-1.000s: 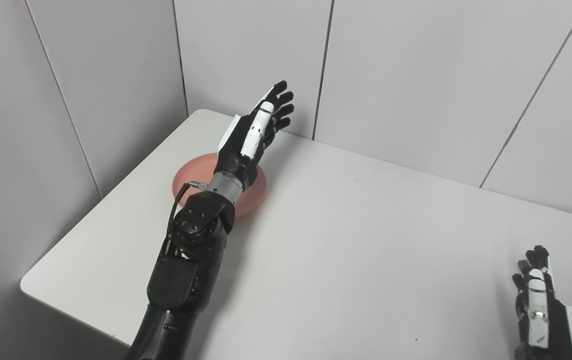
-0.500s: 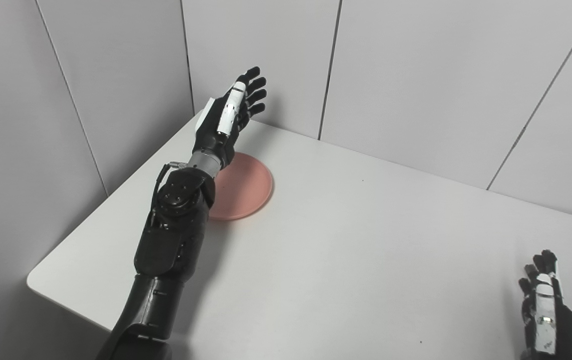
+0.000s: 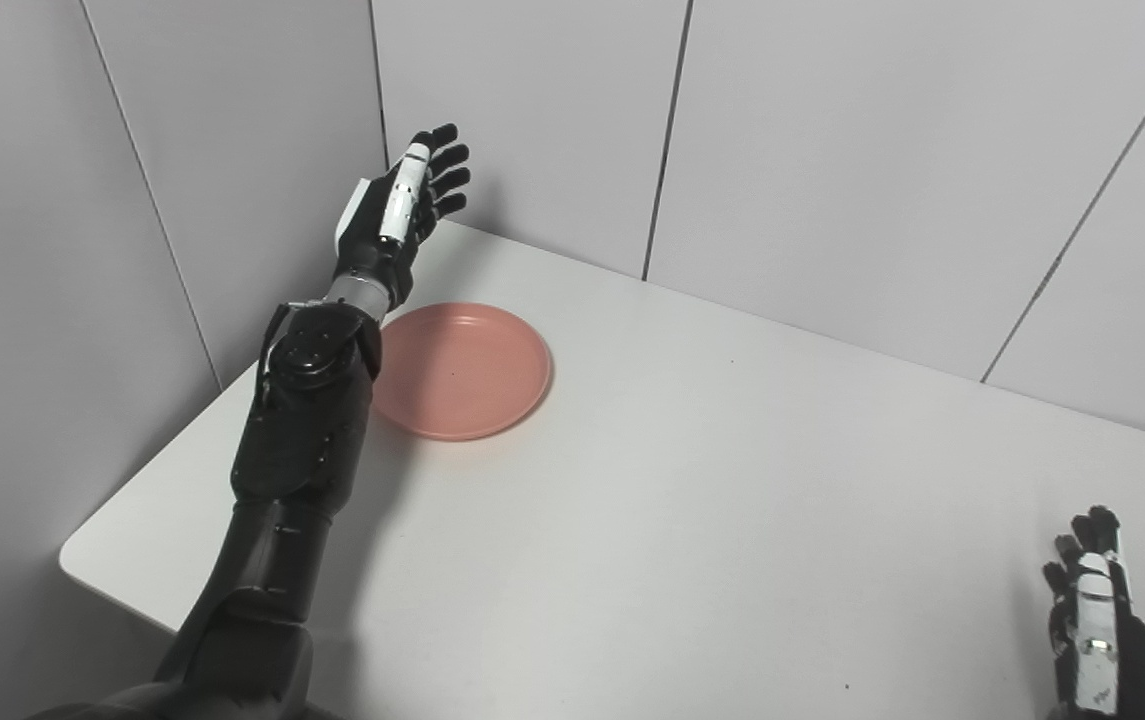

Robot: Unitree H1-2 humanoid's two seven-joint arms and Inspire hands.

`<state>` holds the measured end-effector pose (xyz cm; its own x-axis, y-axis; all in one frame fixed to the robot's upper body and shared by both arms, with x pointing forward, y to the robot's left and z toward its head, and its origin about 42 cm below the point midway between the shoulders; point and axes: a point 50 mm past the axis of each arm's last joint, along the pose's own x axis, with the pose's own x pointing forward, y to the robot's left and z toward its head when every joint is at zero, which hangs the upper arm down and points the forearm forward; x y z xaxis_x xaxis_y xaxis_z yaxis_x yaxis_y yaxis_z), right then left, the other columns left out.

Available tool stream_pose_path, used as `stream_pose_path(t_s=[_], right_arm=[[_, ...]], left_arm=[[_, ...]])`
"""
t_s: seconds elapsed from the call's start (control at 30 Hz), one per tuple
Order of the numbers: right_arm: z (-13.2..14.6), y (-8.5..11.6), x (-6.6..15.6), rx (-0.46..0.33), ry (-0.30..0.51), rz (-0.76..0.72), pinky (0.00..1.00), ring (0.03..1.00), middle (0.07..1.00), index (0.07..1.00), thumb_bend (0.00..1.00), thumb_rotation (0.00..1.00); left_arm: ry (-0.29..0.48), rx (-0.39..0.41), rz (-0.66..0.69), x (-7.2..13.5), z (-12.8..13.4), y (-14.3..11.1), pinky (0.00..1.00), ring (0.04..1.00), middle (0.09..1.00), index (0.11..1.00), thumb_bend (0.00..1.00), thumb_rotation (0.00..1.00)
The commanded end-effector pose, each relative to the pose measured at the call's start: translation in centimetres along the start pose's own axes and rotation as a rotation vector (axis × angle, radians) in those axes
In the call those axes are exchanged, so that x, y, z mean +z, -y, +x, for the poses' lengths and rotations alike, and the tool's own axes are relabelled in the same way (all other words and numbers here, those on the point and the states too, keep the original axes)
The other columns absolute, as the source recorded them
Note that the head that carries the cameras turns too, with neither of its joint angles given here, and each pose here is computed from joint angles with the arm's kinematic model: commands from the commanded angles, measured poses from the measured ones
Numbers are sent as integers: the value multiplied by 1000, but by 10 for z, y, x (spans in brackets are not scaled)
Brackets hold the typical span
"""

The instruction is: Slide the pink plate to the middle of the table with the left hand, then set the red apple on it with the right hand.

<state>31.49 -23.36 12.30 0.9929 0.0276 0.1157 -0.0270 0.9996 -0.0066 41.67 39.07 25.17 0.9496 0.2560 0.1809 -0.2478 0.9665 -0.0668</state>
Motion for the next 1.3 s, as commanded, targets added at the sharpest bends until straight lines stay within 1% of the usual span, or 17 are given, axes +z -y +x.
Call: stream_pose_path(t_s=[0.0, 0.17, 0.23, 0.47, 0.7, 0.9, 1.1, 1.27], right_arm=[[4, -2, 11, 9, 36, 0, 1000, 1000, 1000, 1000, 0, 1000], [3, -1, 12, 11, 35, 0, 1000, 1000, 1000, 1000, 0, 1000], [3, 0, 11, 8, 25, 6, 1000, 1000, 1000, 1000, 0, 1000], [3, -1, 14, 10, 35, 7, 1000, 1000, 1000, 1000, 0, 1000], [3, 0, 14, 15, 38, 1, 1000, 1000, 1000, 1000, 0, 1000], [3, 0, 15, 13, 38, 7, 1000, 1000, 1000, 1000, 0, 1000], [3, 1, 15, 13, 40, 1, 1000, 1000, 1000, 1000, 0, 1000], [3, 2, 14, 12, 43, -1, 1000, 1000, 1000, 1000, 0, 1000]], left_arm=[[113, 10, -10, 36, 16, -3, 835, 854, 852, 814, 329, 1000], [103, 28, -3, 32, 19, -16, 819, 842, 839, 813, 328, 1000], [88, 31, -9, 29, 22, -24, 823, 841, 837, 814, 331, 1000], [53, 50, -39, 23, 28, -45, 826, 833, 832, 826, 331, 1000], [28, 71, -60, 18, 30, -60, 837, 848, 846, 826, 311, 1000], [-3, 92, -58, 8, 28, -77, 839, 859, 857, 840, 291, 1000], [-22, 98, -69, 1, 25, -83, 833, 839, 843, 827, 311, 1000], [-46, 105, -71, -7, 24, -83, 832, 826, 828, 819, 298, 1000]])
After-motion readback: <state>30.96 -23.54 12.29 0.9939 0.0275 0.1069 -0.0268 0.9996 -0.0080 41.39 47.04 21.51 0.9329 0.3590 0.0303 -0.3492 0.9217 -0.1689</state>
